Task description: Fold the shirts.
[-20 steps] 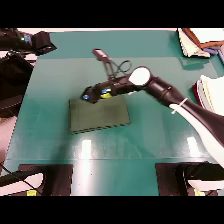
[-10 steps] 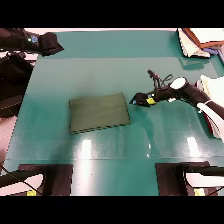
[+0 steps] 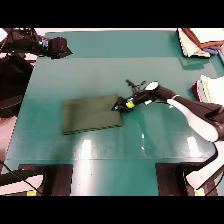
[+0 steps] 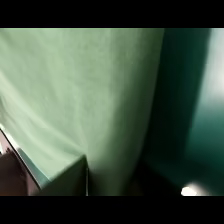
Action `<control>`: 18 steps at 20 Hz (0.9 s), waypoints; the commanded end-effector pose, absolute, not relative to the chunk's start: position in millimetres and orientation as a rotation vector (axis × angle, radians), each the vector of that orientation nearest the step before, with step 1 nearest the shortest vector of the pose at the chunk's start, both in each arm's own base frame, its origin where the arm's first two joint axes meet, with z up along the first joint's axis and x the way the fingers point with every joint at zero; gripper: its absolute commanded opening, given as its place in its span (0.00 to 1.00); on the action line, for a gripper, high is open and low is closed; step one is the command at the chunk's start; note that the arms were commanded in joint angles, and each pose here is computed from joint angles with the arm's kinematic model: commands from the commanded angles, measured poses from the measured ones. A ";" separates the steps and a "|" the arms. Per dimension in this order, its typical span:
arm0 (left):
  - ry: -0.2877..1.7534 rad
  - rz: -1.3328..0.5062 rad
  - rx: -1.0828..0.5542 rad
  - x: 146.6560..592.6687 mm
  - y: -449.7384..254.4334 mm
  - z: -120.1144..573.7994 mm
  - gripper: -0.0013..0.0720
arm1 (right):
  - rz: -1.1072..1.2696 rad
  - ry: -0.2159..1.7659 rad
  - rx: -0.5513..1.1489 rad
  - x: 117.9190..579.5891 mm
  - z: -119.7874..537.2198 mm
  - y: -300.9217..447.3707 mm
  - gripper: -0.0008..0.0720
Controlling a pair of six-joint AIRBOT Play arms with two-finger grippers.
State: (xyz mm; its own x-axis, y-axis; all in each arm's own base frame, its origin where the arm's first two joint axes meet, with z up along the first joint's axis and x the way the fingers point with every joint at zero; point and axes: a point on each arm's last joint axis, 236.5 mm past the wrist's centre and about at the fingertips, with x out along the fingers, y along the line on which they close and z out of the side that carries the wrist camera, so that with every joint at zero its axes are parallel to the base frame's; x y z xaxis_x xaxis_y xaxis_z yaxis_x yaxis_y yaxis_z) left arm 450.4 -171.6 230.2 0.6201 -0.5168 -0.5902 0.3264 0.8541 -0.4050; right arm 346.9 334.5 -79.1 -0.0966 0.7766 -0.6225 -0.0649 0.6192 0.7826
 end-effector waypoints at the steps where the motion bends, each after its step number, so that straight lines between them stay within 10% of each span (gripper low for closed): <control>1: 0.761 -0.510 -0.290 448.6 -177.0 232.2 0.06 | 0.878 1.468 0.595 346.3 -76.0 385.5 0.09; 11: 0.683 -0.652 -0.242 429.1 -253.4 249.5 0.06 | 0.525 0.981 0.396 494.1 82.2 143.1 0.04; 18: 0.658 -0.685 -0.252 424.2 -269.5 256.6 0.06 | 0.017 0.697 0.507 484.5 164.6 -141.0 0.04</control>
